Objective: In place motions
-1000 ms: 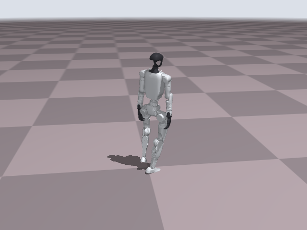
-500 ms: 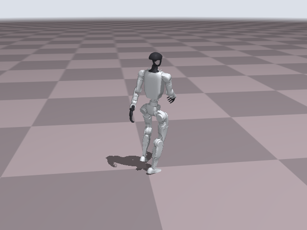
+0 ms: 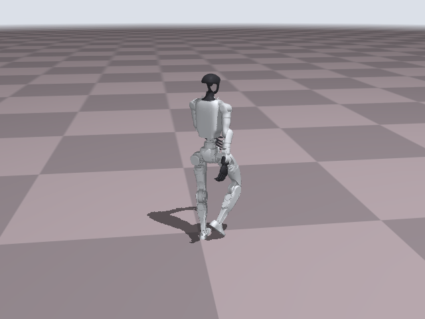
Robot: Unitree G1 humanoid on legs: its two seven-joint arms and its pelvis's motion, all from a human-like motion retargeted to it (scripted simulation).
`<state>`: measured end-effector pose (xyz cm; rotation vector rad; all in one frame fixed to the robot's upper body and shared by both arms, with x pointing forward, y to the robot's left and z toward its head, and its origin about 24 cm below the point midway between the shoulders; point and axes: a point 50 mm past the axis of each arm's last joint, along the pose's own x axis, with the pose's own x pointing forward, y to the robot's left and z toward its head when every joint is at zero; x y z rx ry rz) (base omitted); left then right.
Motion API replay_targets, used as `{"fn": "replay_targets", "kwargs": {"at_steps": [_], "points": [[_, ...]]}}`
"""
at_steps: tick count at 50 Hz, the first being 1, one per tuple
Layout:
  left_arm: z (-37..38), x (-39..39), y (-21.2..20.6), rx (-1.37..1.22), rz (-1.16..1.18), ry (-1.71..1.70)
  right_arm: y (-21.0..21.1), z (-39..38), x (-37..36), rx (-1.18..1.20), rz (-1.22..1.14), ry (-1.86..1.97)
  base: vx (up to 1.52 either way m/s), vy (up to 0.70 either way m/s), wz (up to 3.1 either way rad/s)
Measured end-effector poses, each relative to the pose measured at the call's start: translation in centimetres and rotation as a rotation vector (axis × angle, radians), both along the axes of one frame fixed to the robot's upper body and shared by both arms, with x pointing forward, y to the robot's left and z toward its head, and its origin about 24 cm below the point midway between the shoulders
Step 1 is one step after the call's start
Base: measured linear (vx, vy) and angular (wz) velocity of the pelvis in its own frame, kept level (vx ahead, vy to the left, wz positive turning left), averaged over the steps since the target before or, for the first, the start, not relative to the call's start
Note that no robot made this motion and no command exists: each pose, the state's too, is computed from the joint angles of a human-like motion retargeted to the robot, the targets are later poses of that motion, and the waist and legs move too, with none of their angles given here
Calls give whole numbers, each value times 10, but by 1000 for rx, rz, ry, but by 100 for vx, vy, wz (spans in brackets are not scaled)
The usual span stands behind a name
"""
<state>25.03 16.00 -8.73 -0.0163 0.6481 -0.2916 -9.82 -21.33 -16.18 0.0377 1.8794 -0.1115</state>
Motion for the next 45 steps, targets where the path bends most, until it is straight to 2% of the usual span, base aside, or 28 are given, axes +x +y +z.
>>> {"fn": "replay_targets", "kwargs": {"at_steps": [7, 12, 17, 20, 25, 30, 35, 45], "points": [[-77, -139, 15, 36, 90, 536, 12, -16, 81, 97, 229, -258, 5, -3, -31], [-90, -246, 25, 181, 88, 1022, 28, -15, 146, 172, 348, -479, -12, -8, -65], [-86, -290, 35, 99, 362, 1136, 44, 9, 237, 174, 658, -762, -24, -12, -17], [-87, -298, 22, 35, 436, 1165, 44, 16, 250, 168, 769, -786, -9, 8, 69], [-91, -280, 22, 15, 413, 1051, 28, 6, 226, 105, 684, -711, -2, -4, 40], [-92, -263, 34, 146, 277, 1001, 16, -14, 152, 186, 572, -364, 3, 0, 35], [-92, -250, 31, 130, 248, 958, 13, -15, 96, 186, 534, -133, 0, 2, 31], [-92, -255, 31, 93, 268, 969, 13, -14, 61, 207, 539, -69, 0, 1, -2]]}}
